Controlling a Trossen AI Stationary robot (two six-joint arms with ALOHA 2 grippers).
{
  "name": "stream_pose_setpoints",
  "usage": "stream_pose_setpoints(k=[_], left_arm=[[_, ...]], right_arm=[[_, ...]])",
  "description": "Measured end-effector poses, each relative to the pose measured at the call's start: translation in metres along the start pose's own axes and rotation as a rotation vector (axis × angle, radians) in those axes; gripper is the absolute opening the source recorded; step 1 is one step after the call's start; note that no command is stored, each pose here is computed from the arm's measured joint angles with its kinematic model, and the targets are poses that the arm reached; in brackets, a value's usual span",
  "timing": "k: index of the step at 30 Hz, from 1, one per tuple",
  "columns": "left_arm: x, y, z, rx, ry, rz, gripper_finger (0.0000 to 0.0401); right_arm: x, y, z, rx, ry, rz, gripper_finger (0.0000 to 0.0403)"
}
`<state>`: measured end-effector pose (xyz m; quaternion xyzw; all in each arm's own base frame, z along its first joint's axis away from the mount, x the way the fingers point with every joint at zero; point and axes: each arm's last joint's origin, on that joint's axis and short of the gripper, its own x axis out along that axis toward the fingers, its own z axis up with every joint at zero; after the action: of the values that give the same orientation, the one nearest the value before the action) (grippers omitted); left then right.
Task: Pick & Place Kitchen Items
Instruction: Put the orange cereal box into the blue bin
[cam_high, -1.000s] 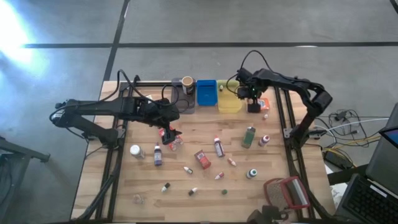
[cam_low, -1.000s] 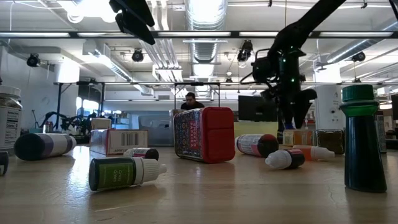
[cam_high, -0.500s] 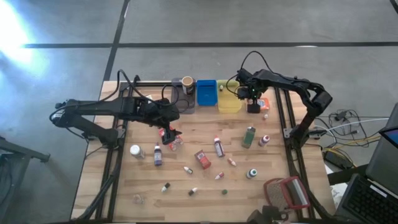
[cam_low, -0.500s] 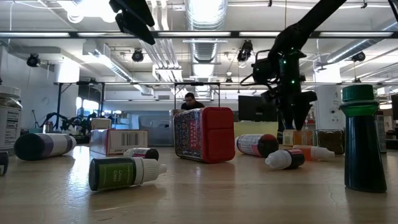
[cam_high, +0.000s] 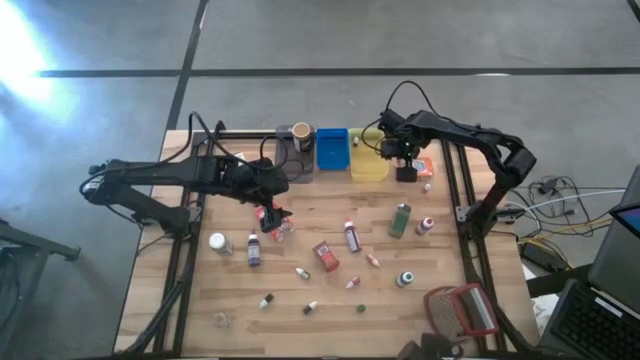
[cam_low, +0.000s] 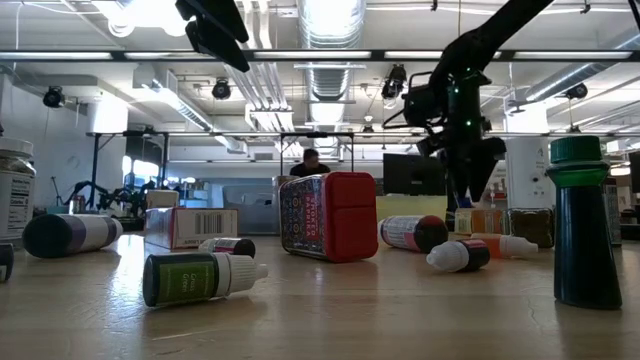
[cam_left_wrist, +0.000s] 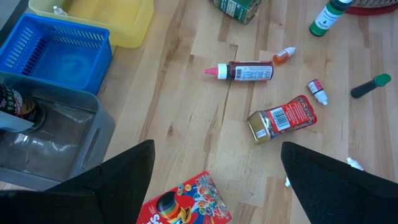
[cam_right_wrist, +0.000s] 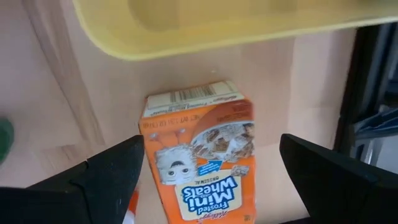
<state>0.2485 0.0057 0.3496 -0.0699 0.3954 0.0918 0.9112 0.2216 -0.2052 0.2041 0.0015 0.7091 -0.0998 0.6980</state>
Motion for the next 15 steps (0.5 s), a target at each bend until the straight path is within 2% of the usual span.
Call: stream_pose_setpoints(k=[8, 11, 15], left_arm=[[0.000, 0.000, 0.000, 0.000, 0.000, 0.000, 0.0355], [0.000, 0.000, 0.000, 0.000, 0.000, 0.000, 0.0355], [0.000, 0.000, 0.000, 0.000, 0.000, 0.000, 0.0355]], right_arm=[[-0.023, 0.005, -0.005, -0.008, -0.143, 0.066, 0.0373], [-0.022, 0.006, -0.007, -0.031, -0.146, 0.072, 0.0393], [-0.014, 0.005, -0.008, -0.043, -0.108, 0.094, 0.0398]])
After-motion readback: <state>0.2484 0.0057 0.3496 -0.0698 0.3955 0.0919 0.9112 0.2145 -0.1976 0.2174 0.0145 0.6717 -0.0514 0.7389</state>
